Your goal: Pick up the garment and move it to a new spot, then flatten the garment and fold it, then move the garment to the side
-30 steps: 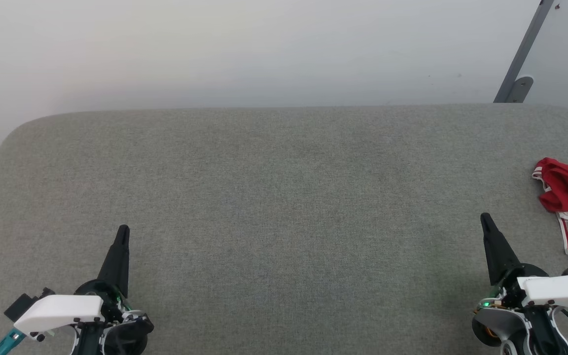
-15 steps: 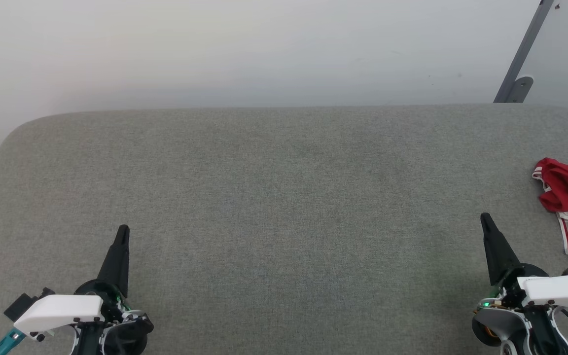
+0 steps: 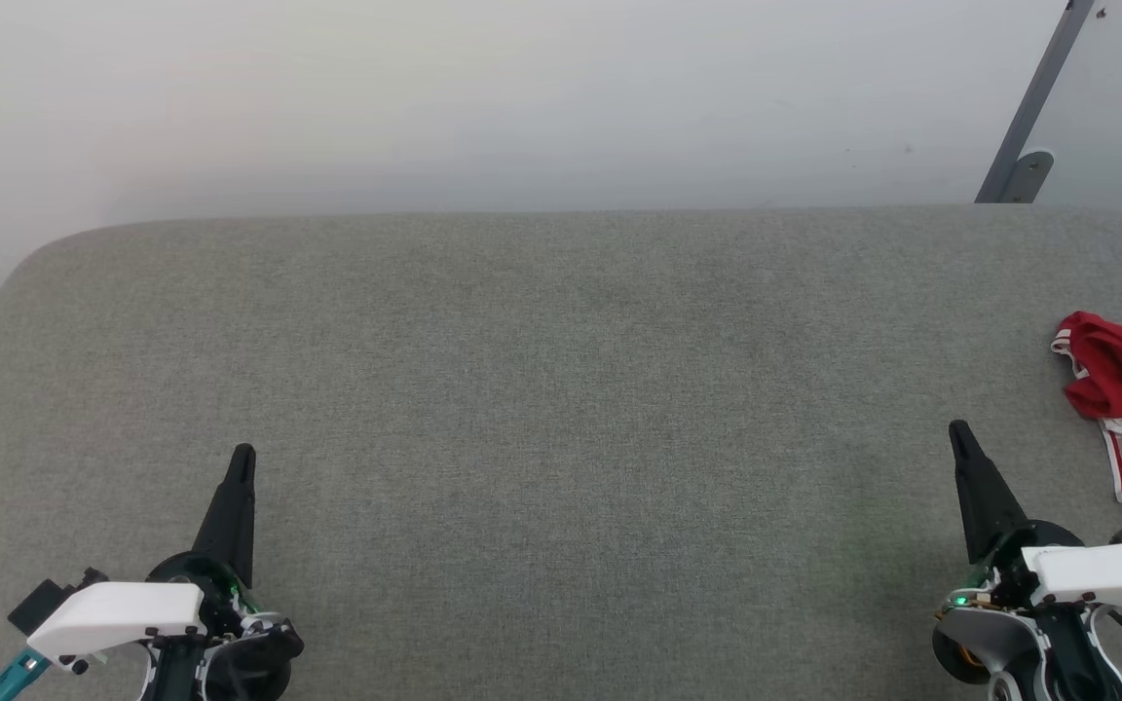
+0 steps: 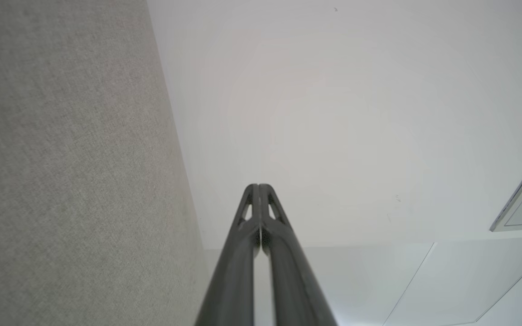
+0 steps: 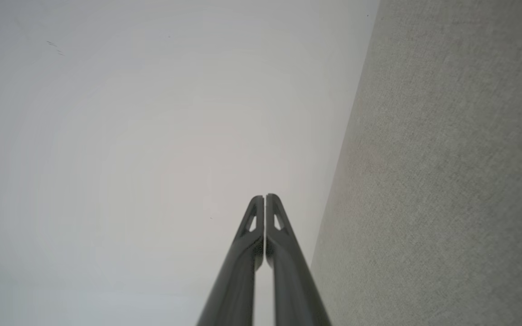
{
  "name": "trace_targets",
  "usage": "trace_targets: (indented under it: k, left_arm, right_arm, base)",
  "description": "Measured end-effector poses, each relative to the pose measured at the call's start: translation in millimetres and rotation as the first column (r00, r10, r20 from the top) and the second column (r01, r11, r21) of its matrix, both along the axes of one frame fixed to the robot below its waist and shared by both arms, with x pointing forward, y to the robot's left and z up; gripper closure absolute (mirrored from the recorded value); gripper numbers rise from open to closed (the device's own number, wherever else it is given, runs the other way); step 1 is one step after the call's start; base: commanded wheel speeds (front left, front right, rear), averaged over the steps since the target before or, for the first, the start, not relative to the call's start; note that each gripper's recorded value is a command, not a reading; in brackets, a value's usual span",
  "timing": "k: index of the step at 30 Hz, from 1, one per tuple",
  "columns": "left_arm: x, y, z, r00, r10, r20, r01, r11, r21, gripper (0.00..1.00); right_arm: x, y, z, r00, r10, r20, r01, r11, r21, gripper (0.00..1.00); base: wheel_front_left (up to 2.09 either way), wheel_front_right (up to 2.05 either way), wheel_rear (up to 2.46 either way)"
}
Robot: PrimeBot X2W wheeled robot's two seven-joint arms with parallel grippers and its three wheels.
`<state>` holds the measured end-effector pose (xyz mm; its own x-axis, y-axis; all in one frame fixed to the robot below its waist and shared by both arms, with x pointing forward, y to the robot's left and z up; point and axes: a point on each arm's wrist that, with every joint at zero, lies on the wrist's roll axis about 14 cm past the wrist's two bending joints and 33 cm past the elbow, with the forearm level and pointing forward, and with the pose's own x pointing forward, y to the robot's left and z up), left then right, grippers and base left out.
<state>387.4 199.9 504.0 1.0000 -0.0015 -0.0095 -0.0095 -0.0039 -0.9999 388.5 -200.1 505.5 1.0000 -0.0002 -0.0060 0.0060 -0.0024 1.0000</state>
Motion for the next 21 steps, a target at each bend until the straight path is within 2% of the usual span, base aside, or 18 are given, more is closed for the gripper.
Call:
trace_targets:
  k: [21]
  left_arm:
    - [0.0, 0.1, 0.0, 1.0, 0.001, 0.0, -0.001, 1.0, -0.001, 1.0]
  right_arm:
    - [0.0, 0.1, 0.0, 1.0, 0.0, 0.0, 0.0, 1.0, 0.0, 1.0]
  base:
    - [0.0, 0.0, 0.0]
